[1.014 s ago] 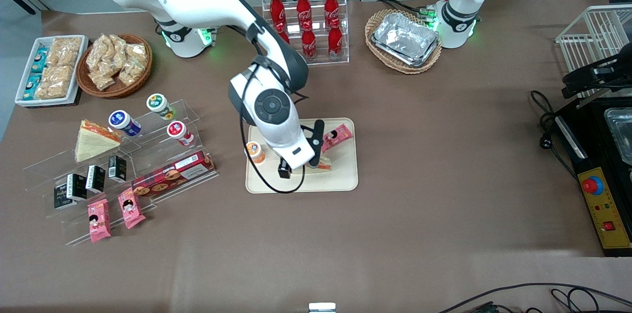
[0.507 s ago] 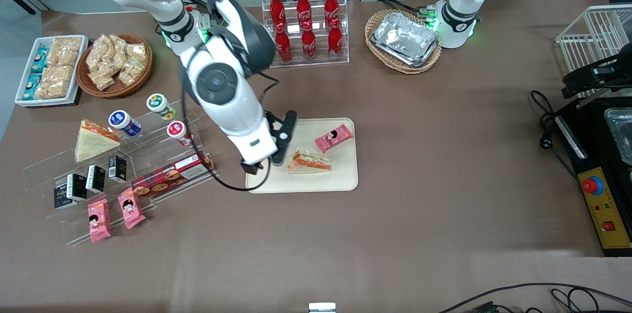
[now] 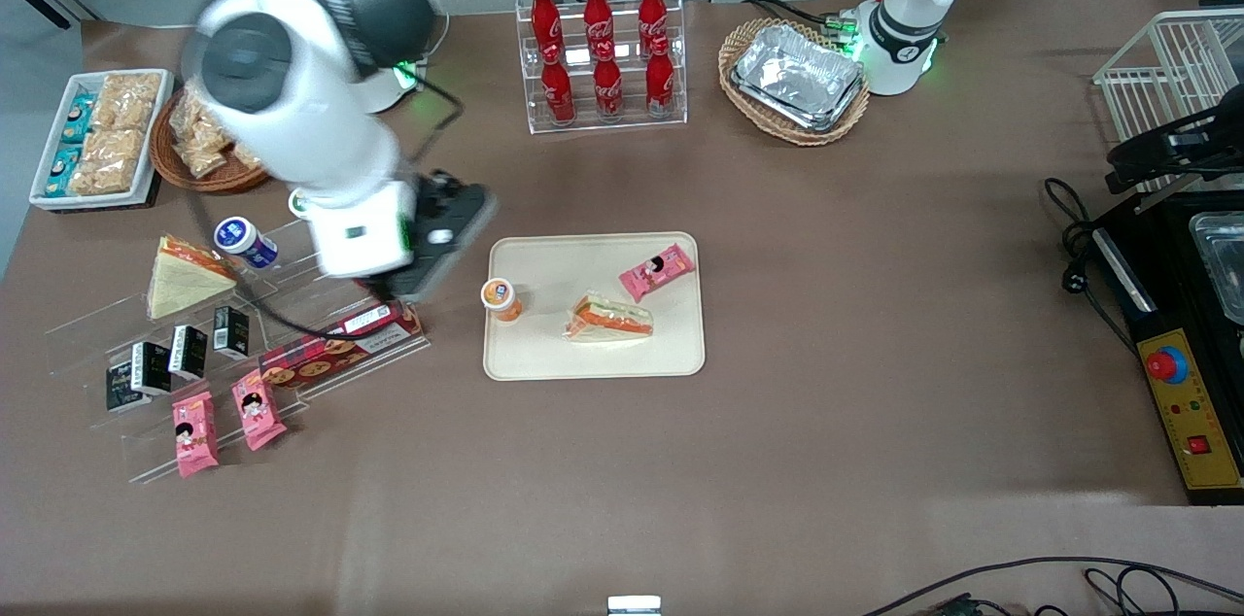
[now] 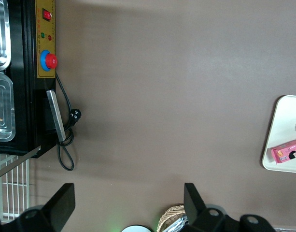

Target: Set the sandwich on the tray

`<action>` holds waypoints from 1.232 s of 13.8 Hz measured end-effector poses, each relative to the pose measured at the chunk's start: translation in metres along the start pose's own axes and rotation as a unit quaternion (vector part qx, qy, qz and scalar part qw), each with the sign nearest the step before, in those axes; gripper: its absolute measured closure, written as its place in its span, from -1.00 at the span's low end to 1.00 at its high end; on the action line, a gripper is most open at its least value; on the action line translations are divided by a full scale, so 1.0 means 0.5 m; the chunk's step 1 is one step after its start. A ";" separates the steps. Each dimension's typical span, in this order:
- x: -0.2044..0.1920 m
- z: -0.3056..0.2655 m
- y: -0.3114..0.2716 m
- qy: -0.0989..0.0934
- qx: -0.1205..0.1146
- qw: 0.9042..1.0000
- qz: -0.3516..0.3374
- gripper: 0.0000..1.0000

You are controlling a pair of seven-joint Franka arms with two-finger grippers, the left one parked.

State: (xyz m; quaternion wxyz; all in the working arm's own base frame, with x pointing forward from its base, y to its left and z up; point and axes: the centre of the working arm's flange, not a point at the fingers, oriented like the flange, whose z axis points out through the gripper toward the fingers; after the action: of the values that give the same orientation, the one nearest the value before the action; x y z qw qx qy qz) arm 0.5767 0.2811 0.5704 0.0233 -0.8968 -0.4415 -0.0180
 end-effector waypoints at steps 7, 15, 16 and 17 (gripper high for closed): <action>-0.200 -0.142 0.173 0.021 -0.002 0.995 0.099 -1.00; -0.395 -0.216 0.284 0.011 0.008 0.964 0.264 -1.00; -0.412 -0.222 0.293 0.011 0.007 0.958 0.285 -1.00; -0.435 -0.226 0.309 0.012 0.006 0.952 0.304 -1.00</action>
State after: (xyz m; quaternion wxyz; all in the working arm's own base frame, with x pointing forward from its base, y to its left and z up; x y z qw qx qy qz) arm 0.5651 0.0083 0.6679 0.0383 -0.9882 -0.1474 -0.0177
